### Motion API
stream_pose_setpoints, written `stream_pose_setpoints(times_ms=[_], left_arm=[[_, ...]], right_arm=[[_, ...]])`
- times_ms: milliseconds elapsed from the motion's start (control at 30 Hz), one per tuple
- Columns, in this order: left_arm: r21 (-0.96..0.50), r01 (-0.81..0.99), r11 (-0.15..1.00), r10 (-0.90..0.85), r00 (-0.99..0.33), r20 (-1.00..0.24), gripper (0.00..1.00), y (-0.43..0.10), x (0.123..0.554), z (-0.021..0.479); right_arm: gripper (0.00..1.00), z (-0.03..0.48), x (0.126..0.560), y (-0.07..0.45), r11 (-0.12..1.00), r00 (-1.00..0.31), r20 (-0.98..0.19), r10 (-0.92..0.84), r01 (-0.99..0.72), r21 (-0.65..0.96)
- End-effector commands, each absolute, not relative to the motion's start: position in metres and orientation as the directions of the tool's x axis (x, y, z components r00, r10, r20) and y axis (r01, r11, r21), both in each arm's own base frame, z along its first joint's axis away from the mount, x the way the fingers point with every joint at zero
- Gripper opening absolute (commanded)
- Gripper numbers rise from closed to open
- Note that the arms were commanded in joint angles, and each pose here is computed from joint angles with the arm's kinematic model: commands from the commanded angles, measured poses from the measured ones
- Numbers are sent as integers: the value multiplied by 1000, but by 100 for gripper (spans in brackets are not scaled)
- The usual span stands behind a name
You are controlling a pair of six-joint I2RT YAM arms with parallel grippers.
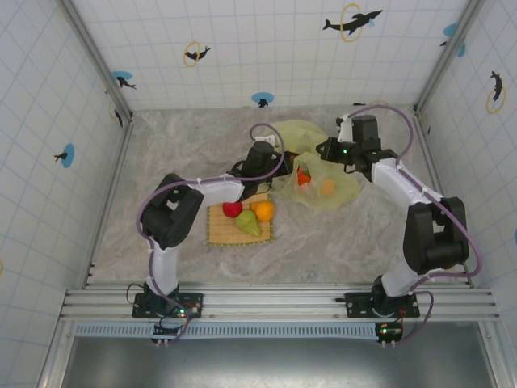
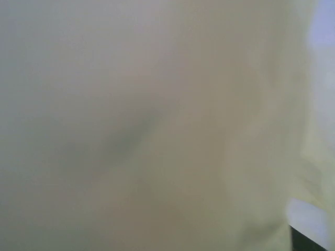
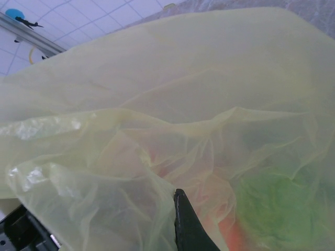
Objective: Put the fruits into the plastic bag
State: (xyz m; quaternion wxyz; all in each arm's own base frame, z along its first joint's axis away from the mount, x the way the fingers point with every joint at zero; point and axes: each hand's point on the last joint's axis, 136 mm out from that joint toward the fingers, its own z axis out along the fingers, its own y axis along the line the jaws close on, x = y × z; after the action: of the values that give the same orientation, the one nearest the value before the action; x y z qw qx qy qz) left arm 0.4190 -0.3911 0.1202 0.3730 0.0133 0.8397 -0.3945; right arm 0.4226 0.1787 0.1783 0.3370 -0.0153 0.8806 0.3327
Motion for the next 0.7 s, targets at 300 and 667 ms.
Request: stream_pose_setpoints(times_ms=[300,667], left_arm=[[-655,349,670,-278,-700,-658,73,-400,421,133],[-592,416,690,-190,-686,-703,77,-379,397,148]], right_arm=[[0,184,428,180,780,-765,-619,178,-273,562],[0,179,427,166,803,-769,-615,174,-251,541]])
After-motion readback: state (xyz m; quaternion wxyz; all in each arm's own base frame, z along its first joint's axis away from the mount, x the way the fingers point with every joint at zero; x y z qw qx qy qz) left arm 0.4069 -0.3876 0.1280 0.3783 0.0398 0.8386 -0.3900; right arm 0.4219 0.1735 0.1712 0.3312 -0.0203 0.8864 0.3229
